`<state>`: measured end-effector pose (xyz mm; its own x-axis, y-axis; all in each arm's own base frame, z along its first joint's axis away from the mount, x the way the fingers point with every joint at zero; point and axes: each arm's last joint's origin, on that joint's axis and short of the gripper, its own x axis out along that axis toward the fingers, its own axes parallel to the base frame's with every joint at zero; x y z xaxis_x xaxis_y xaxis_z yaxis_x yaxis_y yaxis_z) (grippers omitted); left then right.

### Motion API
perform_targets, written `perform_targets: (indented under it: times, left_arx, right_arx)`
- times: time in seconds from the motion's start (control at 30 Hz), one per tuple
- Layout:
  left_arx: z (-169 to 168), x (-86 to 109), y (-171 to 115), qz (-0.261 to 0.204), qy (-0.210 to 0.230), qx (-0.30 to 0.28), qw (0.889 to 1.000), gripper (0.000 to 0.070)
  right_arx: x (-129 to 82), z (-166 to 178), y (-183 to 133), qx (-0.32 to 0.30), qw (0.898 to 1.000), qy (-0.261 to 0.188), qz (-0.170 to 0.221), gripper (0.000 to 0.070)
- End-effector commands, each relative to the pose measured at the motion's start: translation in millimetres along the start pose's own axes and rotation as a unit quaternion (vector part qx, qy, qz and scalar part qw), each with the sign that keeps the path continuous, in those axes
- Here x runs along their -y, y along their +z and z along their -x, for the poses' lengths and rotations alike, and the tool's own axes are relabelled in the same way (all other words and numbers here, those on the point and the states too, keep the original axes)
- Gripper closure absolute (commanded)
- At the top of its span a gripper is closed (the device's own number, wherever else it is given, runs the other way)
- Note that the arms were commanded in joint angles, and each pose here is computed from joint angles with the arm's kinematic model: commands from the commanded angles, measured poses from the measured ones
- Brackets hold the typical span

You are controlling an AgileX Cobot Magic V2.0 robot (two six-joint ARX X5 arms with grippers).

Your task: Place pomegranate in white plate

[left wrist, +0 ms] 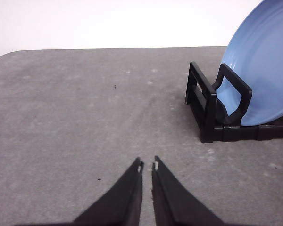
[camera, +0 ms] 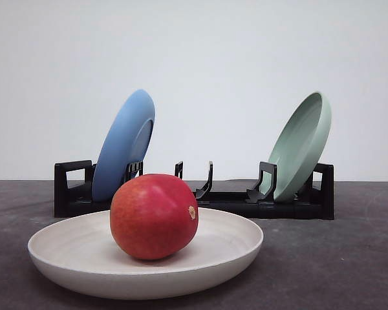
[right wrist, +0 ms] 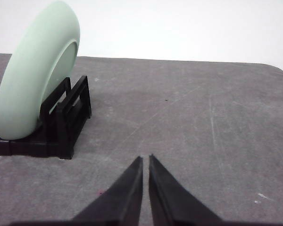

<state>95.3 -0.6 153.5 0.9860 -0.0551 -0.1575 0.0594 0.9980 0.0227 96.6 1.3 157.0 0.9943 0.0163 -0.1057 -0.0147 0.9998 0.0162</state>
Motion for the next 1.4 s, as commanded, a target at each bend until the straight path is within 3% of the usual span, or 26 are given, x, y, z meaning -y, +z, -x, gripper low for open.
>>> perform_targets:
  times: [0.0,1.37]
  left_arx:
    - [-0.9,0.0,-1.7,-0.005,0.001,0.002,1.000,0.0683]
    - [-0.9,0.0,-1.7,-0.005,0.001,0.002,1.000,0.0683]
  right_arx:
    - [0.1,-0.2,-0.1,0.004,1.000,-0.001,-0.005,0.0683]
    - [0.1,-0.2,-0.1,0.004,1.000,-0.001,-0.005,0.0683]
